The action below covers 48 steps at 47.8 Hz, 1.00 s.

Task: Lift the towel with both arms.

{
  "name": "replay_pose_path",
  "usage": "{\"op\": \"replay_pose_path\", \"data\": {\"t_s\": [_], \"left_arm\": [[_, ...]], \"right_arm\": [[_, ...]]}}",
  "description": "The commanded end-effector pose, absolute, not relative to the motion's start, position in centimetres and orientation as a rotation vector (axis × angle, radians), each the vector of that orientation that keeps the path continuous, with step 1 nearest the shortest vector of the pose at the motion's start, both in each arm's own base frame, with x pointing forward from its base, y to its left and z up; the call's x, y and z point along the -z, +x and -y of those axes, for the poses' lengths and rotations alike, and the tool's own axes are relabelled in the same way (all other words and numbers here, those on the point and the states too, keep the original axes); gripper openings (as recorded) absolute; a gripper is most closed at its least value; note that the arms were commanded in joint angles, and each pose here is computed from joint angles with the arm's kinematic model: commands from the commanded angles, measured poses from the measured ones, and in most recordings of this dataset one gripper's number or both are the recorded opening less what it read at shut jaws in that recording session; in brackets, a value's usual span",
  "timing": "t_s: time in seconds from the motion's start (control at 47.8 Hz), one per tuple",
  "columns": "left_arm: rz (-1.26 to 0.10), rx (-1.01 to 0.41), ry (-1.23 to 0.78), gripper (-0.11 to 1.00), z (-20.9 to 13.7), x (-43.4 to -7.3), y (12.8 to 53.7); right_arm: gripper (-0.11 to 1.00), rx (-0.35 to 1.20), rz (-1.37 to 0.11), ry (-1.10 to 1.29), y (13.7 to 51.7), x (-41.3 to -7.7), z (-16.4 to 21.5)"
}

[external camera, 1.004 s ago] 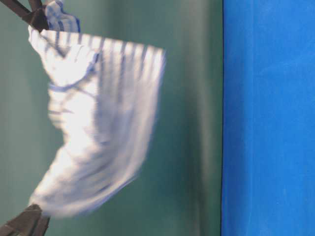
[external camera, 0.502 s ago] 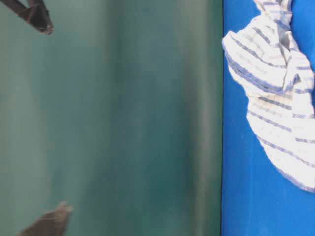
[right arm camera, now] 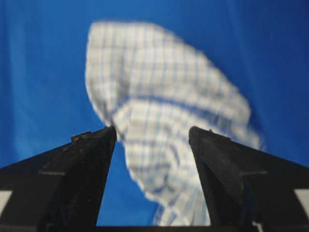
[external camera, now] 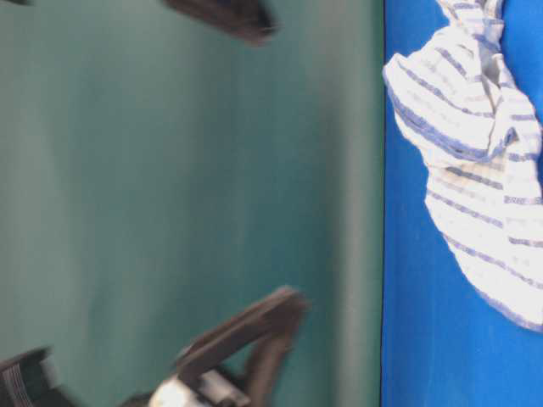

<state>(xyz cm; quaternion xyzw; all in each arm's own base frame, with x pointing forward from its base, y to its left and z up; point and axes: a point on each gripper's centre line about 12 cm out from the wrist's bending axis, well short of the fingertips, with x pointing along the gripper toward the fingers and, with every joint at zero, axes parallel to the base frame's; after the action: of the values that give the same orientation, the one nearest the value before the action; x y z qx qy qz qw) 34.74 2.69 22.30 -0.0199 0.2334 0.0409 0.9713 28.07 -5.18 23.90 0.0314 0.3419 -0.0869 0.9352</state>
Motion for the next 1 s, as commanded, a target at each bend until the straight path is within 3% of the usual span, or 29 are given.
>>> {"op": "replay_pose_path", "data": {"t_s": [0.0,0.23,0.586,0.983], "left_arm": [[-0.476,-0.083,-0.044,0.93,-2.7,-20.9,36.0],[-0.542,-0.085,-0.045,0.93,-2.9,-16.3,37.9],[-0.586,-0.090,-0.054,0.93,-3.0,-11.0,39.5],[-0.600,-0.091,-0.053,0.91,-3.1,-10.4,39.7]], "right_arm": [[0.65,0.178,-0.700,0.075,28.1,-22.8,5.1],[0.65,0.182,-0.772,0.094,27.0,-17.3,4.9],[0.65,0.209,-0.826,0.112,26.5,-12.9,5.7],[0.65,0.260,-0.870,0.137,27.0,-9.7,7.5]]}}
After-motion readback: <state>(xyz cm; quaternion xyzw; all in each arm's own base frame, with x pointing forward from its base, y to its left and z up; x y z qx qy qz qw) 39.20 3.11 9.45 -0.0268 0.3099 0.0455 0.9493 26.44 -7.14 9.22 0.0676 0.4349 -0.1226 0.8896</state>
